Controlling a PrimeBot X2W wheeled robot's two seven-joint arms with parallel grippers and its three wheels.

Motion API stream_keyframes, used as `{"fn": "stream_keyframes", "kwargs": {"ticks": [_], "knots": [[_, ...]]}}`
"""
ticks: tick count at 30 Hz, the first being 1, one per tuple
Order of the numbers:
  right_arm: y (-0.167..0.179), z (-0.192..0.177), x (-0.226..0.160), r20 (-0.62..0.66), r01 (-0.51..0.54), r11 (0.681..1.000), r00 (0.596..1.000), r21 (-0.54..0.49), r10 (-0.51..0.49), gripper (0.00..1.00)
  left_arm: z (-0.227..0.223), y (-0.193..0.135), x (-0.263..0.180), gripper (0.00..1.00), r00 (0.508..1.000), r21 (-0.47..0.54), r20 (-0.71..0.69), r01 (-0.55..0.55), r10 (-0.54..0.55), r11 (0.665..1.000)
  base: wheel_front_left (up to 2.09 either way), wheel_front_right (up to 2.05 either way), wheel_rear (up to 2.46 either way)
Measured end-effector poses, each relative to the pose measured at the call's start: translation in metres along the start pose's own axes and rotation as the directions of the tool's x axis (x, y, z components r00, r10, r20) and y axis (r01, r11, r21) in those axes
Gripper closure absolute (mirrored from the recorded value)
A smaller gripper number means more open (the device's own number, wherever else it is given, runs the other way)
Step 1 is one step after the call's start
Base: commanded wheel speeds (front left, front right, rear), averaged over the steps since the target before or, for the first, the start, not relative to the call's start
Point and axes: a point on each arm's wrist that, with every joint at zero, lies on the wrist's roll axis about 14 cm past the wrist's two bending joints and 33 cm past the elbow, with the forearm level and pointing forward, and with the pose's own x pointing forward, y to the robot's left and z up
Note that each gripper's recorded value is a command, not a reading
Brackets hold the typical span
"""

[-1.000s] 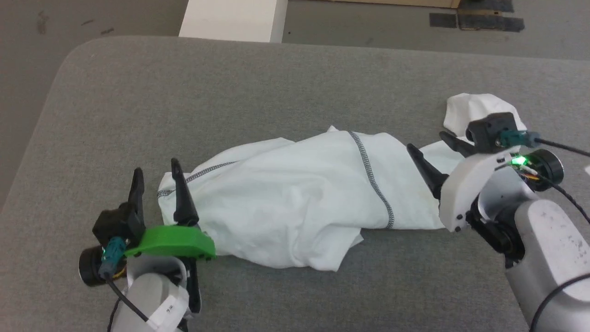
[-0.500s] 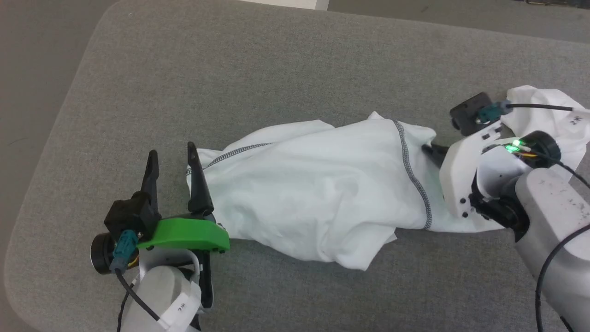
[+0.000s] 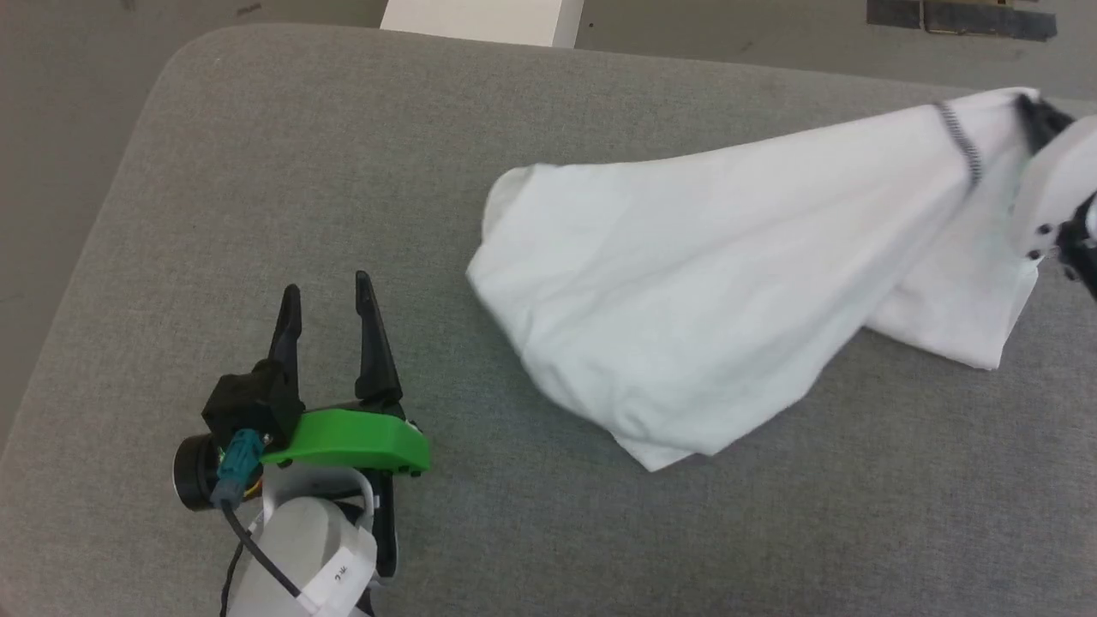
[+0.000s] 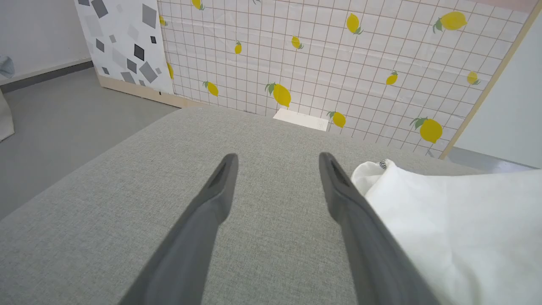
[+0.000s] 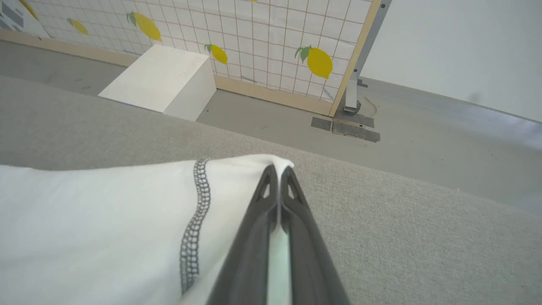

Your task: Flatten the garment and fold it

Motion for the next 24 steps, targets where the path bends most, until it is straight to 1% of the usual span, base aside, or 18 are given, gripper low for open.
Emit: {"fn": "stream_keyframes", "kwargs": {"ticks": [2, 3, 4, 6, 8, 11, 13, 15, 18, 22, 24], "knots": [[-0.011, -0.011, 0.004, -0.034, 0.038, 0.999, 0.999, 0.031, -0.037, 1.0, -0.003, -0.001, 0.0, 0.0, 1.0, 0.001, -0.009, 0.005, -0.005, 1.0, 0.0, 0.0, 0.0], [-0.013, -0.019, 0.006, -0.058, 0.049, 0.998, 0.997, 0.05, -0.046, 0.66, -0.004, -0.001, 0.0, 0.0, 1.0, 0.002, -0.013, 0.005, -0.005, 1.0, 0.0, 0.0, 0.0], [-0.011, -0.025, 0.007, -0.079, 0.05, 0.997, 0.996, 0.064, -0.045, 0.0, -0.006, 0.0, -0.001, 0.0, 1.0, 0.001, -0.017, 0.005, -0.005, 1.0, 0.0, 0.0, 0.0], [-0.005, -0.031, 0.01, -0.089, 0.043, 0.995, 0.995, 0.093, -0.034, 0.0, -0.008, 0.001, -0.001, 0.0, 1.0, 0.003, -0.023, 0.002, -0.002, 1.0, 0.0, 0.0, 0.0], [0.0, -0.026, 0.011, -0.063, 0.032, 0.994, 0.998, 0.1, -0.026, 0.0, -0.009, 0.001, -0.001, 0.0, 1.0, 0.004, -0.026, 0.0, 0.0, 1.0, 0.0, 0.0, 0.0], [0.011, -0.007, 0.005, 0.031, -0.003, 0.995, 1.0, 0.103, -0.001, 0.0, -0.006, 0.003, -0.001, 0.0, 1.0, 0.003, -0.019, -0.005, 0.005, 1.0, 0.0, 0.0, 0.0], [0.027, -0.001, -0.006, 0.09, -0.052, 0.992, 0.995, 0.117, 0.041, 0.0, -0.002, 0.004, -0.001, 0.0, 1.0, 0.0, -0.008, -0.008, 0.008, 1.0, 0.0, 0.0, 0.0], [0.047, 0.002, -0.022, 0.145, -0.109, 0.989, 0.985, 0.101, 0.093, 0.0, 0.001, 0.003, -0.002, 0.0, 1.0, 0.0, 0.002, -0.003, 0.003, 1.0, 0.0, 0.0, 0.0], [0.088, -0.005, -0.055, 0.184, -0.22, 0.973, 0.962, 0.074, 0.204, 0.0, 0.005, 0.003, -0.005, 0.0, 1.0, -0.006, 0.01, 0.003, -0.003, 1.0, 0.0, 0.0, 0.0], [0.133, -0.03, -0.101, 0.156, -0.332, 0.943, 0.933, 0.028, 0.324, 0.0, 0.011, -0.001, -0.005, 0.0, 0.999, -0.011, 0.028, 0.02, -0.019, 1.0, 0.0, 0.0, 0.0], [0.153, -0.048, -0.119, 0.106, -0.374, 0.927, 0.922, -0.003, 0.372, 0.0, 0.013, -0.005, -0.005, 0.0, 0.999, -0.016, 0.034, 0.035, -0.034, 0.999, 0.0, 0.0, 0.0]]}}
